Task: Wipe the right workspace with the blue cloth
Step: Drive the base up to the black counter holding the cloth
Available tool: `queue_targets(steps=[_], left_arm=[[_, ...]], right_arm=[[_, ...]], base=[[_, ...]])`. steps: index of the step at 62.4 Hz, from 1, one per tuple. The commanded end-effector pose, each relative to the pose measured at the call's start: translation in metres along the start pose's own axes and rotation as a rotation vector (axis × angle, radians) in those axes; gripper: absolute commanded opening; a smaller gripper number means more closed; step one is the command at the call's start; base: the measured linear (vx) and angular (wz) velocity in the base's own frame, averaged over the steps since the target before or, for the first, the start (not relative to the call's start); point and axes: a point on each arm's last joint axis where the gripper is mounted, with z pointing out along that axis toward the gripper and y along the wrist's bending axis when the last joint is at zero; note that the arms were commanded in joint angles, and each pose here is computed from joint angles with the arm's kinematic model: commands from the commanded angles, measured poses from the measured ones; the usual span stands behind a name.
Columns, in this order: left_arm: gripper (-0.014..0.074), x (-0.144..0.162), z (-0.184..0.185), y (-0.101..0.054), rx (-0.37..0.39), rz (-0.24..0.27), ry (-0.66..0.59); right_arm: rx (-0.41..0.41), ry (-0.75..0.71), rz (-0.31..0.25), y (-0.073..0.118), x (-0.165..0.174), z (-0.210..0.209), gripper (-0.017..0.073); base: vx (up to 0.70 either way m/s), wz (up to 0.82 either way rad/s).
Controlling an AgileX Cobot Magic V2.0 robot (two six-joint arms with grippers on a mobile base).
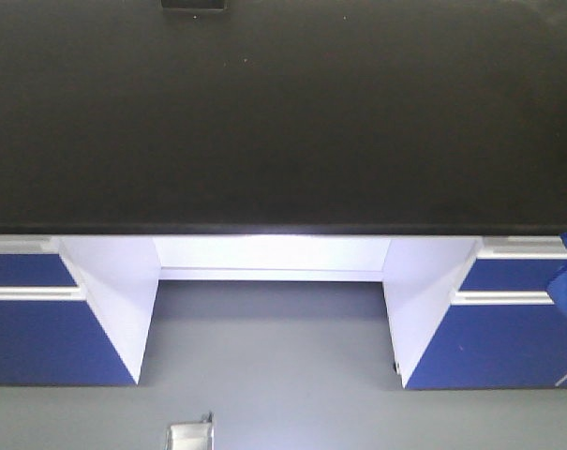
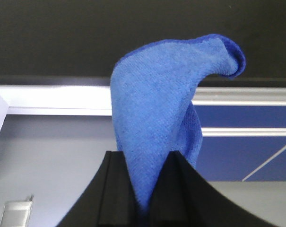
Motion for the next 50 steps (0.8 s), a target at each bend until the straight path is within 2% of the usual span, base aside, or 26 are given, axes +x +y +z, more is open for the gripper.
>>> queue_targets(steps=[1,50], left_arm=[[-0.0006,0.0023,0.0005,-0.0012,0.018,-0.007,-0.064],[-0.0006,0.0023,0.0005,-0.0012,0.018,-0.007,-0.064]], right_arm=[[0.004,-0.095,-0.014,-0.0005,-0.0142,-0.0048,0.0],[0.004,-0.095,-0.014,-0.0005,-0.0142,-0.0048,0.0]], base=[[0.36,0.0],[0.28,-0.01]])
